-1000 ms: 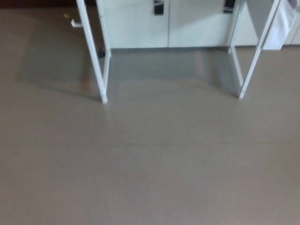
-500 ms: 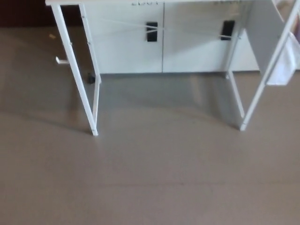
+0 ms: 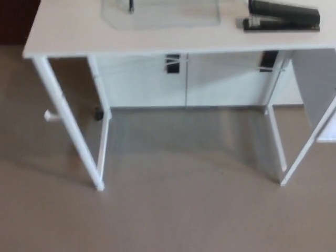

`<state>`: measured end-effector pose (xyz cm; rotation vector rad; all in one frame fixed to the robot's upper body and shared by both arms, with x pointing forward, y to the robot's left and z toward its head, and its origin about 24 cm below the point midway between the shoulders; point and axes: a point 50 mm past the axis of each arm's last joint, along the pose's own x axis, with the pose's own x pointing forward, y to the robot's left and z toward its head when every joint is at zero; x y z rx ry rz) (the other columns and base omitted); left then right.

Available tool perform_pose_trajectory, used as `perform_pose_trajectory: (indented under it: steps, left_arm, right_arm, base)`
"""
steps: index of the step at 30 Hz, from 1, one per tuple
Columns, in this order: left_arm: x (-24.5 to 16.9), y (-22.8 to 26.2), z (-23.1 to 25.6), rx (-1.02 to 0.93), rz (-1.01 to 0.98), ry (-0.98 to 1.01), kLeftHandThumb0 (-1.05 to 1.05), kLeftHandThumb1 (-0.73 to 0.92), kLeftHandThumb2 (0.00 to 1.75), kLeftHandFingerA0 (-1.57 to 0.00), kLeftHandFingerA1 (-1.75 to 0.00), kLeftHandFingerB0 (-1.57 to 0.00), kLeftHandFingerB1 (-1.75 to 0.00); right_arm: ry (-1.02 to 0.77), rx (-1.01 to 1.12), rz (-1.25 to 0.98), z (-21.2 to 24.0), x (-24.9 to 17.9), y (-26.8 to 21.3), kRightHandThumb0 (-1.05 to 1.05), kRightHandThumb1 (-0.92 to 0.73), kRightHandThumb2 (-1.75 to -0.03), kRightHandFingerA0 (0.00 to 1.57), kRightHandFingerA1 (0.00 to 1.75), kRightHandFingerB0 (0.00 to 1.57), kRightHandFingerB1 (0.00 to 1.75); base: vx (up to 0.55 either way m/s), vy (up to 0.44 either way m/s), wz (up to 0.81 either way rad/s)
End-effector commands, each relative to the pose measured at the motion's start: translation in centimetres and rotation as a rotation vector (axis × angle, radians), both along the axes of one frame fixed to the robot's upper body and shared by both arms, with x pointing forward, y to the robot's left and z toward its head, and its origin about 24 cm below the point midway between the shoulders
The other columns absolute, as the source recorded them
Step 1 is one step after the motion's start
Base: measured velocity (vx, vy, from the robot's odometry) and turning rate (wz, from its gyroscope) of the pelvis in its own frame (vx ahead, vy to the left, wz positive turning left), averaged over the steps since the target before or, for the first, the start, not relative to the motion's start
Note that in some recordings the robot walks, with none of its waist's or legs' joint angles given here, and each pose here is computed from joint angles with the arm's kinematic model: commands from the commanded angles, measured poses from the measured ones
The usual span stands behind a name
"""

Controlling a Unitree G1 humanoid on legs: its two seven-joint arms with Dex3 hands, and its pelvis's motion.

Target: The robot walks towards a desk on which a file tray is kept in the middle and a stapler is kept to its right. The robot lifts the stapler using its right hand and places it on the file tray.

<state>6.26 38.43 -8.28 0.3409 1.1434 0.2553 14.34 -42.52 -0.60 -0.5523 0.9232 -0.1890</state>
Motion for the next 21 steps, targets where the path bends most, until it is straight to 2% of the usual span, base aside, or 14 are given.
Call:
perform_pose_trajectory:
  steps: [1, 3, 4, 5, 6, 8, 12, 13, 14, 15, 16, 19, 20, 21]
  left_arm:
    - [-0.10, 0.47, 0.43, 0.020, -0.019, -0.001, -0.53, 0.89, 0.64, -0.30, -0.46, -0.20, -0.37]
    - [-0.13, 0.48, 0.41, 0.022, -0.014, -0.001, -0.53, 0.89, 0.64, -0.31, -0.46, -0.21, -0.37]
    - [-0.18, 0.49, 0.33, 0.018, -0.010, -0.007, -0.52, 0.89, 0.65, -0.31, -0.48, -0.21, -0.38]
    - [-0.14, 0.54, 0.22, 0.025, 0.006, -0.001, -0.52, 0.88, 0.64, -0.32, -0.47, -0.23, -0.38]
    - [-0.20, 0.58, 0.25, 0.022, 0.010, -0.004, -0.52, 0.88, 0.65, -0.31, -0.47, -0.22, -0.38]
    - [-0.35, 0.64, 0.27, 0.027, 0.002, -0.001, -0.53, 0.88, 0.65, -0.34, -0.48, -0.25, -0.39]
    - [-0.37, 0.62, 0.28, 0.019, 0.025, -0.011, -0.52, 0.87, 0.65, -0.34, -0.48, -0.23, -0.39]
    - [-0.37, 0.61, 0.24, 0.019, 0.030, -0.011, -0.53, 0.87, 0.65, -0.33, -0.47, -0.23, -0.38]
    - [-0.38, 0.61, 0.22, 0.018, 0.029, -0.012, -0.57, 0.72, 0.93, -0.28, -0.54, -0.17, -0.47]
    - [-0.38, 0.60, 0.23, 0.018, 0.024, -0.012, -0.52, 0.88, 0.64, -0.33, -0.48, -0.22, -0.38]
    - [-0.36, 0.59, 0.27, 0.021, 0.015, -0.010, -0.57, 0.73, 0.93, -0.28, -0.54, -0.18, -0.47]
    - [-0.31, 0.55, 0.38, 0.028, 0.005, -0.007, -0.57, 0.72, 0.94, -0.28, -0.55, -0.18, -0.48]
    - [-0.31, 0.54, 0.38, 0.021, 0.011, -0.011, -0.52, 0.88, 0.65, -0.32, -0.48, -0.22, -0.38]
    - [-0.32, 0.53, 0.41, 0.020, 0.004, -0.013, -0.52, 0.89, 0.64, -0.33, -0.48, -0.23, -0.38]
  right_arm:
    - [0.042, -0.038, 0.054, 0.37, -0.04, -0.29, -0.38, -0.58, -0.59, 0.27, 0.42, 0.01, 0.19]
    - [0.025, -0.031, 0.073, 0.51, 0.07, -0.28, -0.42, -0.56, -0.56, 0.27, 0.40, 0.01, 0.24]
    - [-0.011, -0.003, -0.019, 0.39, 0.11, -0.26, -0.35, -0.50, -0.59, 0.33, 0.44, 0.08, 0.21]
    - [0.010, -0.041, 0.030, 0.48, 0.31, -0.14, -0.37, -0.52, -0.58, 0.35, 0.42, 0.08, 0.20]
    - [0.045, -0.043, 0.047, 0.55, 0.47, -0.15, -0.46, -0.42, -0.76, 0.31, 0.52, 0.02, 0.22]
    - [0.049, -0.040, 0.050, 0.55, 0.55, -0.10, -0.45, -0.43, -0.70, 0.36, 0.51, 0.07, 0.23]
    - [0.043, -0.036, 0.033, 0.51, 0.61, -0.06, -0.44, -0.45, -0.70, 0.38, 0.51, 0.07, 0.22]
    - [0.014, -0.028, 0.022, 0.47, 0.57, 0.04, -0.39, -0.44, -0.68, 0.34, 0.51, 0.08, 0.23]
    - [-0.001, -0.020, 0.018, 0.47, 0.53, 0.11, -0.32, -0.53, -0.59, 0.36, 0.45, 0.08, 0.20]
    - [-0.002, -0.022, 0.024, 0.50, 0.53, 0.15, -0.32, -0.53, -0.59, 0.38, 0.45, 0.07, 0.20]
    - [-0.010, -0.030, 0.017, 0.45, 0.55, 0.22, -0.38, -0.44, -0.65, 0.38, 0.50, 0.08, 0.28]
    - [-0.044, -0.008, -0.026, 0.31, 0.48, 0.39, -0.34, -0.44, -0.65, 0.35, 0.50, 0.08, 0.26]
    - [-0.044, 0.003, -0.031, 0.26, 0.45, 0.37, -0.30, -0.52, -0.59, 0.36, 0.46, 0.09, 0.21]
    - [-0.044, 0.016, -0.036, 0.22, 0.41, 0.27, -0.30, -0.51, -0.58, 0.34, 0.45, 0.09, 0.21]
  base:
    - [0.53, 0.157, -0.42]
    - [0.53, 0.150, -0.38]
    - [0.51, 0.141, 0.05]
    - [0.49, 0.131, -0.05]
    - [0.49, 0.121, 0.01]
    - [0.48, 0.110, 0.07]
    - [0.30, -0.111, 0.24]
    - [0.40, -0.237, 0.33]
    - [0.37, -0.229, 0.52]
    - [0.36, -0.213, 0.55]
    - [0.36, -0.215, 0.29]
    - [0.23, -0.118, 0.04]
    - [0.15, -0.018, 0.03]
    - [0.17, 0.003, -0.07]
